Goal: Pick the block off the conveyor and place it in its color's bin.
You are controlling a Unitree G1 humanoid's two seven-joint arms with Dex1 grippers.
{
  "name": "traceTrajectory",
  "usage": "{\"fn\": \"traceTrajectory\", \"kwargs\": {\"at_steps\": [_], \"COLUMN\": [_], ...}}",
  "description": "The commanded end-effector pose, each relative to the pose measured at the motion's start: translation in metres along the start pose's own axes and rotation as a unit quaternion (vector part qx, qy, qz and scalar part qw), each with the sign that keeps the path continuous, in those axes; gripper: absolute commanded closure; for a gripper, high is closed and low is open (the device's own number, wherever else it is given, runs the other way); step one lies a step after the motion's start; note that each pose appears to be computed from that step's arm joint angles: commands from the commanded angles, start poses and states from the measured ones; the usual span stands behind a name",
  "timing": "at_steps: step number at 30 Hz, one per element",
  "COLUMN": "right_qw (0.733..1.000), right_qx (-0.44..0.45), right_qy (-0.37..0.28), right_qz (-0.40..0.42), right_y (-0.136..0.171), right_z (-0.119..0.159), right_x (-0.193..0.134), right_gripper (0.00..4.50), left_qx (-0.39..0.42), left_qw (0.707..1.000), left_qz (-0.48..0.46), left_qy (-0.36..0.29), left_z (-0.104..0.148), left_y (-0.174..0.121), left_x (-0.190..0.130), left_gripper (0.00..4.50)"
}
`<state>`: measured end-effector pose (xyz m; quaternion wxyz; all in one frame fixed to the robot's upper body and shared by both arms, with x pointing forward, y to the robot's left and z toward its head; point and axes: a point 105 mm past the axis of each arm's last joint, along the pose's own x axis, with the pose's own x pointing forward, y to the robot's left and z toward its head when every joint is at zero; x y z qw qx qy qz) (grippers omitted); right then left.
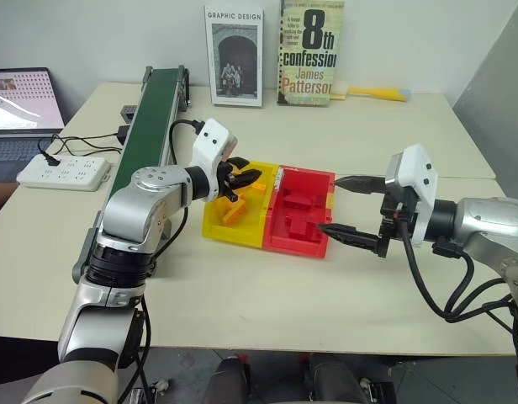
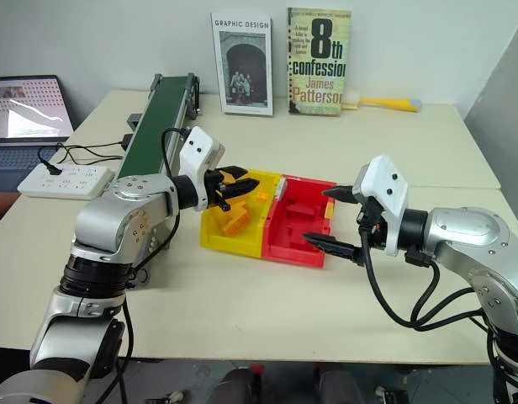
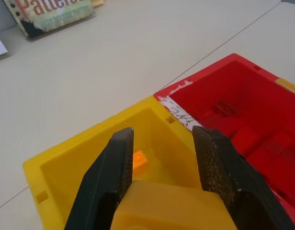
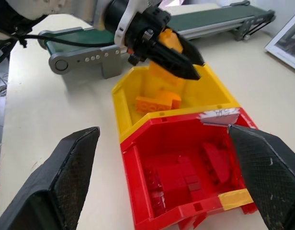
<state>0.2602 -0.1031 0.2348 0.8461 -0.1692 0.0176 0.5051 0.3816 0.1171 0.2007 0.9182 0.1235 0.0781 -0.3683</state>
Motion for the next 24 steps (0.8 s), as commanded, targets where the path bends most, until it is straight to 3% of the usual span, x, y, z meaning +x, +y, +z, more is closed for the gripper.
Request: {"fn": "traceTrajectory", "kwargs": {"at_steps": [1,10,24], "right_qw": [1.0,1.0,0.999], "right_qx": [-0.013,-0.012,-0.022], "right_qy": [-0.02,-0.022,-0.013], "right_qz": [-0.005,-0.01,-0.02], "right_y": [0.003,-0.002,-0.043], "right_z": [0.012,0.013,0.003], "right_x": [-0.004,-0.003,-0.007], "right_gripper": [0.0,0.0,0.0], "left_qx": [0.018,0.002,0.109], "left_qw": [1.0,0.999,0.993], "left_qz": [-0.005,0.002,-0.037], "left_qy": [-0.024,-0.053,0.028], "left_z": [0.012,0.019,0.014], "left_y": [0.0,0.002,0.012], "left_x": [-0.001,-0.006,-0.08], "left_gripper": [1.9,0.03,0.03]}}
